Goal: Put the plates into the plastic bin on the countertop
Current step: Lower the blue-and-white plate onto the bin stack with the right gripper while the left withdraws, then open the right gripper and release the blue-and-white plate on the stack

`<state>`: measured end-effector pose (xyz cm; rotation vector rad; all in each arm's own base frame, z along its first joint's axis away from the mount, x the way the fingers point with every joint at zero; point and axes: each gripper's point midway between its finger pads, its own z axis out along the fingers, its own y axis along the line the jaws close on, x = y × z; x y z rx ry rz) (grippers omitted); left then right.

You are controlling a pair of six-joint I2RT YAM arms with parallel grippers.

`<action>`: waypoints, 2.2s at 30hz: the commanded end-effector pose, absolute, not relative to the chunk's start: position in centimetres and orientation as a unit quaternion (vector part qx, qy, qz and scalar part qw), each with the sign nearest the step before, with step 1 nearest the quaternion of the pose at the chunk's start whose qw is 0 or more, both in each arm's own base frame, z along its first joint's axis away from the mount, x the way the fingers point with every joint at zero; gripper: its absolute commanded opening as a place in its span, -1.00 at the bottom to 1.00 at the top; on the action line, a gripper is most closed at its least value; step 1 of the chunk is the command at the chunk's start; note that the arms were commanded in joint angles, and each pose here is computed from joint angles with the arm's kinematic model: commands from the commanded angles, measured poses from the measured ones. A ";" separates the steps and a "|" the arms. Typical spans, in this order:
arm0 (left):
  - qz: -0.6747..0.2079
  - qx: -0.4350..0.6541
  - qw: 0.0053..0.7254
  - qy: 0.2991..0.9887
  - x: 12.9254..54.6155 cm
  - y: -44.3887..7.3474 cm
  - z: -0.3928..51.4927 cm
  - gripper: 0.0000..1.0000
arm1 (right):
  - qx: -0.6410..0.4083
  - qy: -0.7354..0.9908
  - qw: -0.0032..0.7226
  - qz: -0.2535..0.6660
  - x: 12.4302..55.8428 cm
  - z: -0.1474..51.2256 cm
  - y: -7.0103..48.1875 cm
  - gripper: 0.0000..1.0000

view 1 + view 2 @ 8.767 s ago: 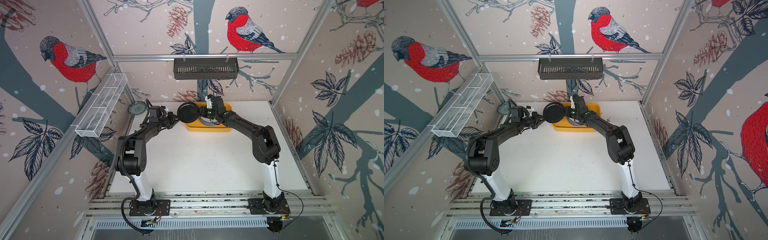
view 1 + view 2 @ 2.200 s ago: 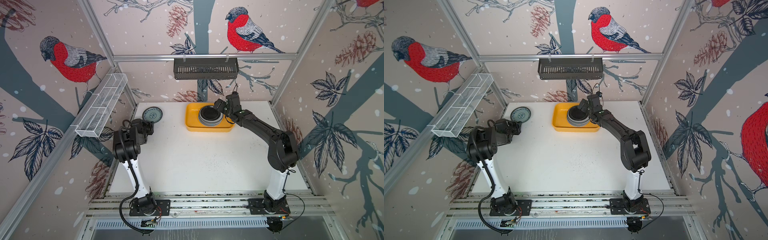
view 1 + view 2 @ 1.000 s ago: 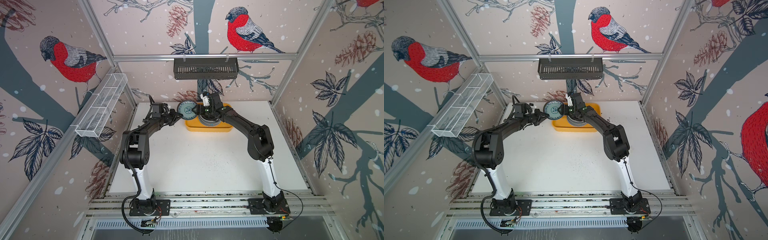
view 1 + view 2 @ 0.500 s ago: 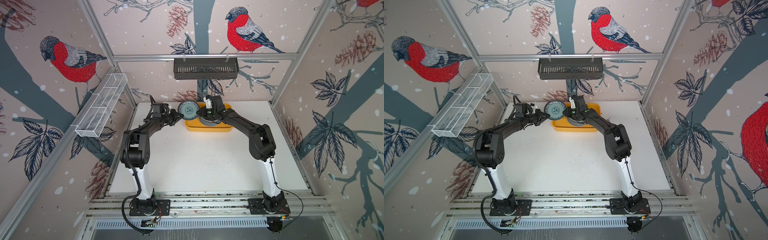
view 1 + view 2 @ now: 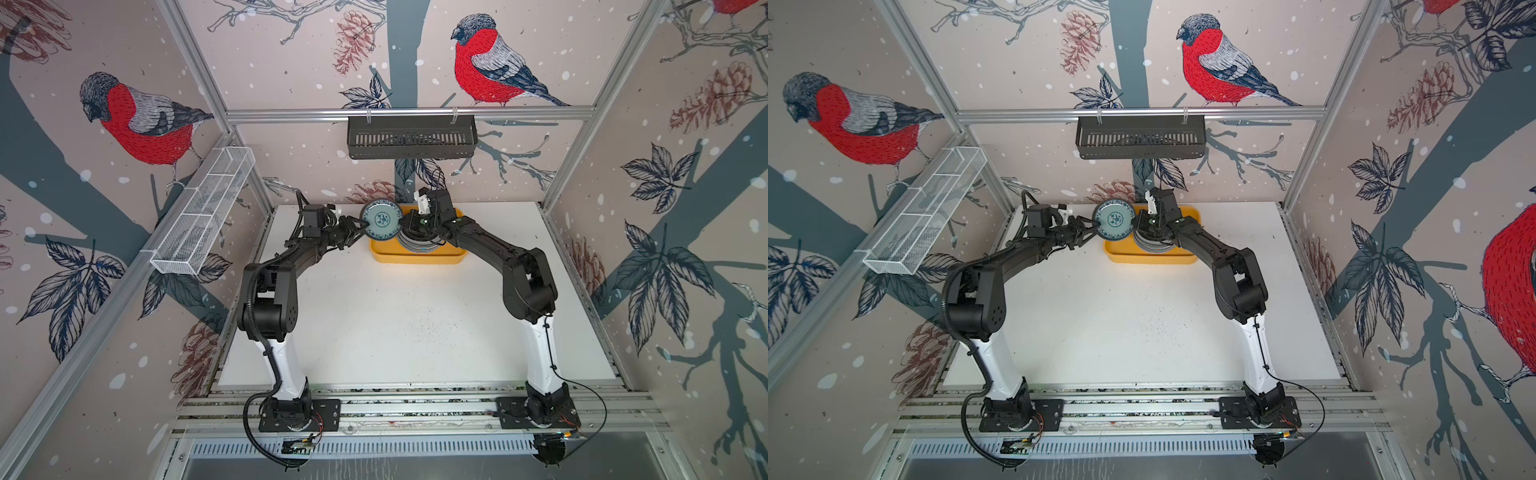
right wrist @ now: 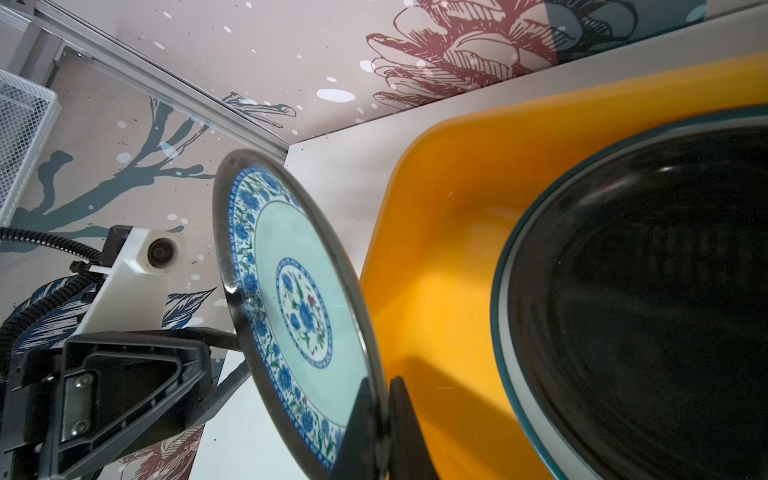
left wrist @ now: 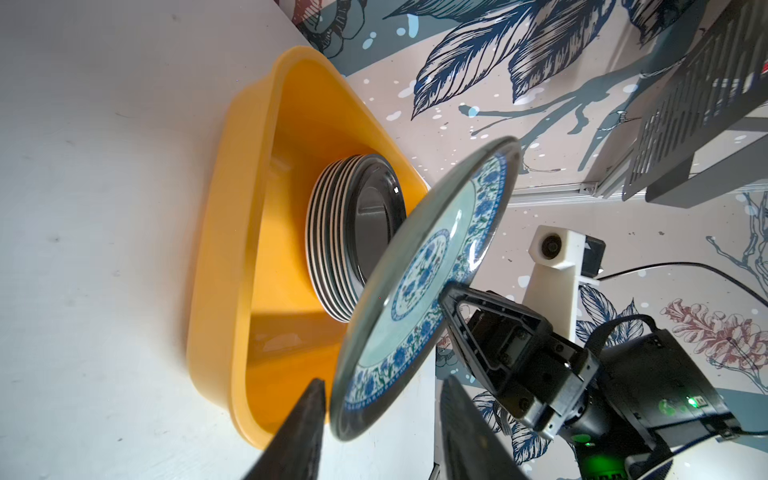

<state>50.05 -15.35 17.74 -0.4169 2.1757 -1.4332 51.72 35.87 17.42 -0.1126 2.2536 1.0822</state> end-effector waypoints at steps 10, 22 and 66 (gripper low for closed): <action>-0.487 -0.168 0.336 0.789 49.9 -11.8 20.1 0.28 | 0.094 0.854 0.314 0.404 54.3 17.6 27.3 -0.93; -0.468 -0.185 0.341 0.794 49.9 -11.1 19.8 0.31 | 0.134 0.888 0.247 0.365 54.5 13.7 23.9 -0.92; -0.449 -0.201 0.341 0.801 49.2 -9.0 18.9 0.34 | 0.080 0.930 0.251 0.256 55.1 12.4 25.5 0.45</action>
